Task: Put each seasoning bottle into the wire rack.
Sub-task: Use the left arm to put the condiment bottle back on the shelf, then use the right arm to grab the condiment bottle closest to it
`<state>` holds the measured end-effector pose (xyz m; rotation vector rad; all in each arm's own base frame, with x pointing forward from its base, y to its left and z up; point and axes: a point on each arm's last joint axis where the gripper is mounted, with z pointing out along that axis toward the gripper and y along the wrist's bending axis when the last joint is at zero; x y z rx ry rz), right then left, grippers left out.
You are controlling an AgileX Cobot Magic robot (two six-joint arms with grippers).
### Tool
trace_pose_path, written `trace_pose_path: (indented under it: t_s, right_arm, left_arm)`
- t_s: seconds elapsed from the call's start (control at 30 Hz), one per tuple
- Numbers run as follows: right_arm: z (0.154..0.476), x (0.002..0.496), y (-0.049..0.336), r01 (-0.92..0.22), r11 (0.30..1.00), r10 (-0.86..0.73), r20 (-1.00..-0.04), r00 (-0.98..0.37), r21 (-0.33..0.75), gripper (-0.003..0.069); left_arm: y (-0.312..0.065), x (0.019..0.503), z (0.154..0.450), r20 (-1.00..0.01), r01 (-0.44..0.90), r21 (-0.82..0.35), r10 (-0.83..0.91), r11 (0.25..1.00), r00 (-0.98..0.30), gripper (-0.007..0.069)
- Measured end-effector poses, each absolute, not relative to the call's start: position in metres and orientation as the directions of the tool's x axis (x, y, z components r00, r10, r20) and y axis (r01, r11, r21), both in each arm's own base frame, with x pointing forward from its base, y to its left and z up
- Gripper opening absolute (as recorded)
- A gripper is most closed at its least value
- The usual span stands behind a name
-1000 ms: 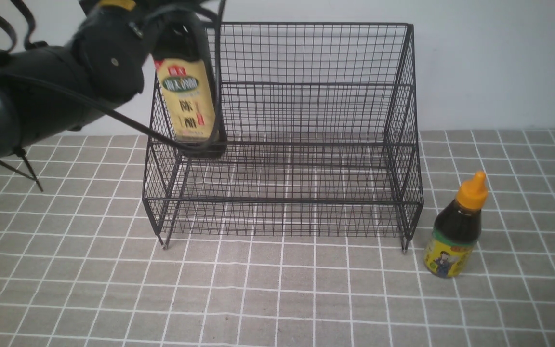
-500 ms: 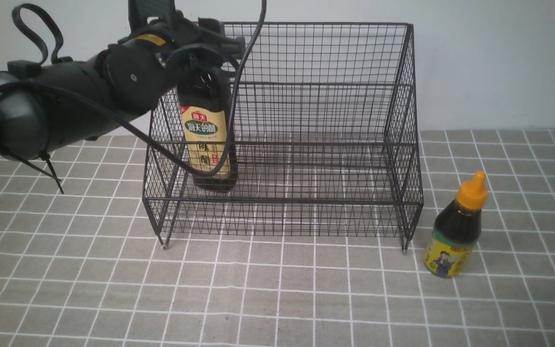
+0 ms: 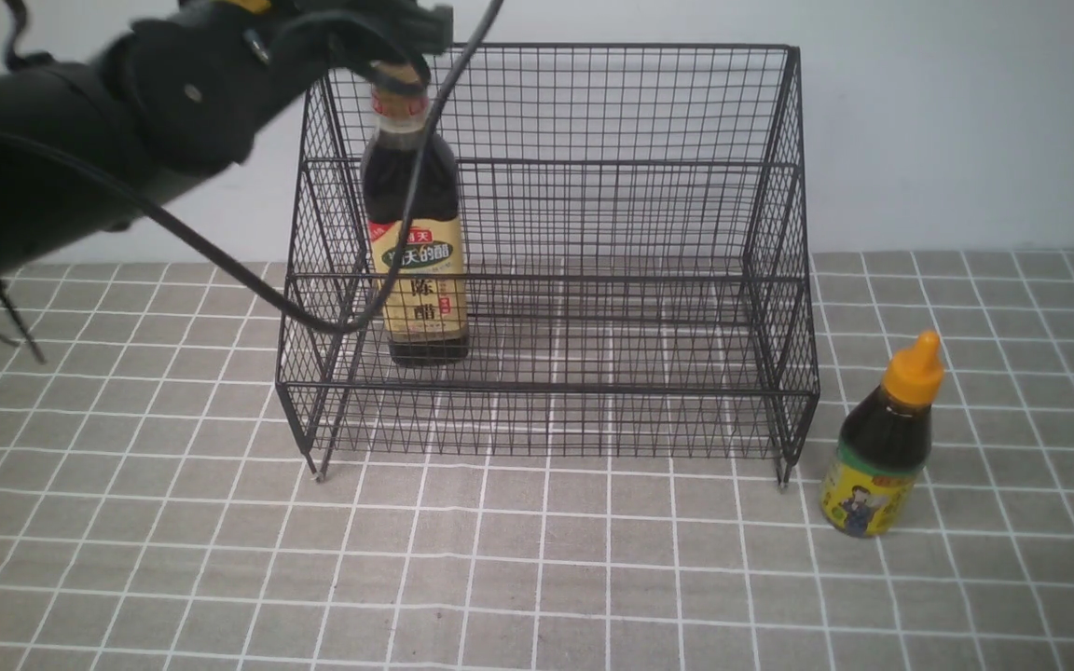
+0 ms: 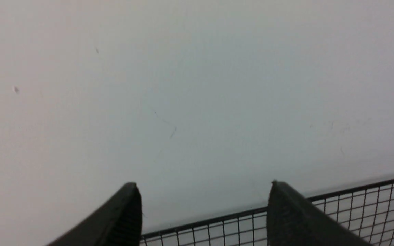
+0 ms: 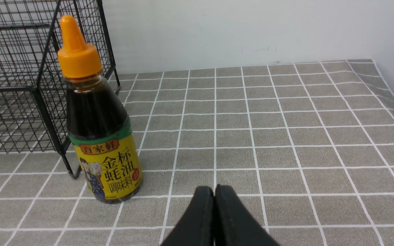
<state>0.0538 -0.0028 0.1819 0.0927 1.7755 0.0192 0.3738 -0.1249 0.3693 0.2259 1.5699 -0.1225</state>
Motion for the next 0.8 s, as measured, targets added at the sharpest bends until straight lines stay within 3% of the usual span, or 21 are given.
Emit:
trace_pose_path:
  t_s: [0.17,0.23,0.37,0.47,0.6,0.8]
  right_arm:
    - [0.182,0.054,-0.003,0.052,0.997,0.073,-0.977,-0.202,0.064,-0.0012]
    - [0.182,0.054,-0.003,0.052,0.997,0.073,-0.977,-0.202,0.064,-0.0012]
    - [0.182,0.054,-0.003,0.052,0.997,0.073,-0.977,-0.202,0.064,-0.0012]
    - [0.182,0.054,-0.003,0.052,0.997,0.073,-0.977,-0.202,0.064,-0.0012]
    - [0.182,0.054,-0.003,0.052,0.996,0.074,-0.976,-0.202,0.065,-0.0012]
    - [0.182,0.054,-0.003,0.052,0.996,0.074,-0.976,-0.202,0.065,-0.0012]
  left_arm:
    - [-0.124,0.352,0.39,-0.997,0.294,0.057,0.069,0.954,-0.03,0.0418]
    - [-0.126,0.341,0.395,-0.993,0.359,0.049,0.086,0.932,-0.086,0.0368]
    - [-0.129,0.314,0.399,-0.963,0.497,0.01,0.143,0.867,-0.229,0.019]
    - [-0.121,0.286,0.398,-0.884,0.565,-0.099,0.189,0.819,-0.428,0.0025]
    - [-0.101,0.257,0.397,-0.784,0.523,-0.15,0.221,0.839,-0.58,-0.0007]
    - [-0.079,0.198,0.395,-0.789,0.478,-0.141,0.194,0.867,-0.584,-0.0007]
